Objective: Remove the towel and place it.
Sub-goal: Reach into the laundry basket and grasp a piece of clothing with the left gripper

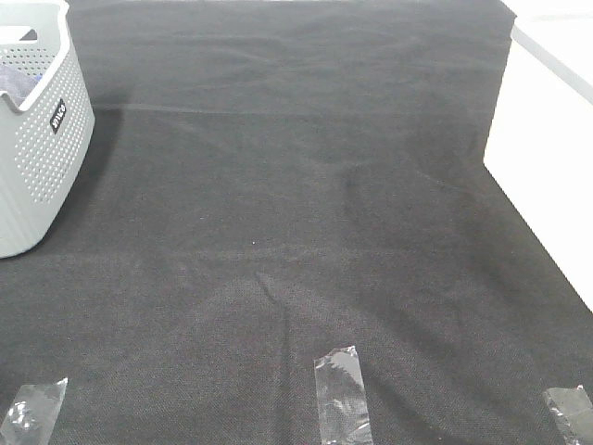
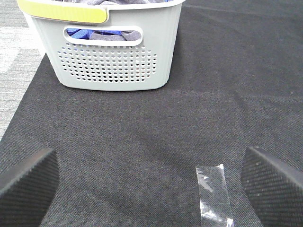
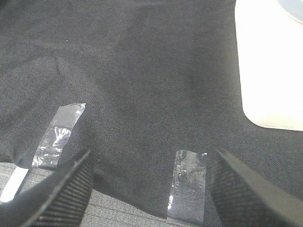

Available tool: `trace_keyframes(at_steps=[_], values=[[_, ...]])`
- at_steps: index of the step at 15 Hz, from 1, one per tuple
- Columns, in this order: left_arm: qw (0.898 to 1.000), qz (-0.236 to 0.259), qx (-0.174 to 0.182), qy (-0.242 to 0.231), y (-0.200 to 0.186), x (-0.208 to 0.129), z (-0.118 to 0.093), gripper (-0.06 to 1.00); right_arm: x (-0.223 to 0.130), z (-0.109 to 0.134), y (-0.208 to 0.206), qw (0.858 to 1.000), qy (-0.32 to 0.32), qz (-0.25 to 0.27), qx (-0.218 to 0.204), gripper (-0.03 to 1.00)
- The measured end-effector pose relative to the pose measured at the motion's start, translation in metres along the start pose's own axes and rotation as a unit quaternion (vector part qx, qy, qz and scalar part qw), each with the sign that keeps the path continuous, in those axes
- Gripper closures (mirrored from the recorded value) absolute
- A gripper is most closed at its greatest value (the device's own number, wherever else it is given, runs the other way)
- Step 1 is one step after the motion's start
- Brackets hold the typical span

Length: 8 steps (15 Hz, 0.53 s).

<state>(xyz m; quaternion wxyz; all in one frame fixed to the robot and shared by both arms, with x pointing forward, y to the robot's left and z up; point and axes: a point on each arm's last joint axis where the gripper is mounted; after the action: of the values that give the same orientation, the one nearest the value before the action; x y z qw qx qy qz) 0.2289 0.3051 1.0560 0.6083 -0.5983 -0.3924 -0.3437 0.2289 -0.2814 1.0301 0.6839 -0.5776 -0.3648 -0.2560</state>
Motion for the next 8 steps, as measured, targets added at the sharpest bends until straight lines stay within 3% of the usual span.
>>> trace_keyframes(at_steps=[8], values=[[1.0,0.0,0.0,0.0,0.0,0.0,0.0,-0.05,0.0,0.0,0.0,1.0,0.0,0.0,0.0,0.28]])
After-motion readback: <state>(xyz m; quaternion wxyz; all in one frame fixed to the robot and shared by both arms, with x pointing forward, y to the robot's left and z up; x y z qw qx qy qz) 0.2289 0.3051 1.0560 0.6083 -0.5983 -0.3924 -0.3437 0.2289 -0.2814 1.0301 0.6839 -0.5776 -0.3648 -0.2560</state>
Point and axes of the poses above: a point on each arm's last joint axis where the gripper is mounted, y pointing out along that axis toward the gripper, z along the wrist's bending axis when the last joint is at zero, x = y × z, and after that the axes turned 2 degrees about y, right-handed
